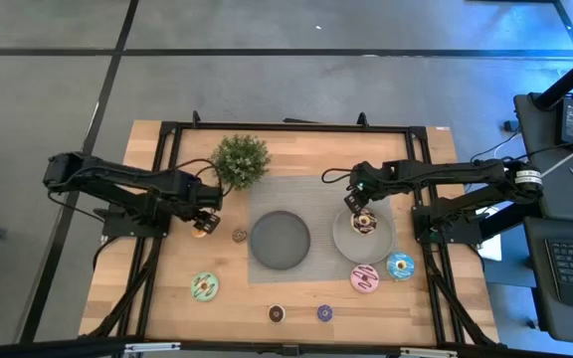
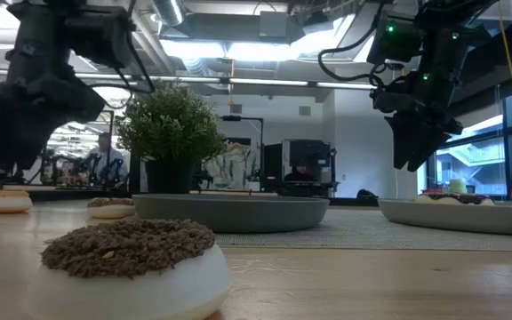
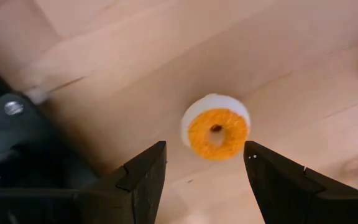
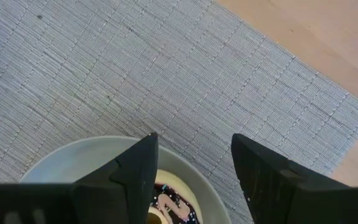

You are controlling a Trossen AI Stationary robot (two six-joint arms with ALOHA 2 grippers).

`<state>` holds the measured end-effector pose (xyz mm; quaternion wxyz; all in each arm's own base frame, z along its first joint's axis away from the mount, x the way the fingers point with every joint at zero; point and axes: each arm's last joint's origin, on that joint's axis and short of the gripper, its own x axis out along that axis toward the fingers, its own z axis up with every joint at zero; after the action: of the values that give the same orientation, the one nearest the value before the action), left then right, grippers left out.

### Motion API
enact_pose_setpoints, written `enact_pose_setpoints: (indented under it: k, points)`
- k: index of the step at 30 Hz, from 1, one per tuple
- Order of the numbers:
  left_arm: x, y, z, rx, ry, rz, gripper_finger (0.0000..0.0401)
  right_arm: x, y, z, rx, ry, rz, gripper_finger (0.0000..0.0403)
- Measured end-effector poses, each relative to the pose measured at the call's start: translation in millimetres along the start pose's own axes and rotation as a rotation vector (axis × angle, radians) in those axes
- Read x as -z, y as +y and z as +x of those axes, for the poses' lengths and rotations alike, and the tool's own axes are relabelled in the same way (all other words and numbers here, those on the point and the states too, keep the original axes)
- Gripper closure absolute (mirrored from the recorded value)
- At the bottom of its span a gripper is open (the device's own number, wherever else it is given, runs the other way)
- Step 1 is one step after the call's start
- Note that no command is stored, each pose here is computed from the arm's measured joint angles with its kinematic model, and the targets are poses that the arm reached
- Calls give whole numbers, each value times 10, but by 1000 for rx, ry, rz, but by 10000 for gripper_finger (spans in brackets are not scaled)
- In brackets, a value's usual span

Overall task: Pick & Place donuts
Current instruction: Put the small yellow donut on the dark gray plate

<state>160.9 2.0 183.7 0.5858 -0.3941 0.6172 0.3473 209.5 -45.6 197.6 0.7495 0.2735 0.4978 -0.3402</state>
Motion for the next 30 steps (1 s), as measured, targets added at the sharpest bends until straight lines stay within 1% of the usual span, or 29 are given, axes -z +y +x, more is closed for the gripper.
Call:
enact_pose_setpoints:
  k: [18, 23, 30]
  points:
    - [-69, -103, 265, -142, 116, -9, 192, 0, 1, 0, -2, 1, 0, 196]
    - [-78, -127, 332, -162, 161, 1, 192, 2, 0, 1, -2, 2, -21, 196]
    - [-108, -167, 401, -169, 158, 1, 192, 1, 0, 0, -2, 2, -25, 196]
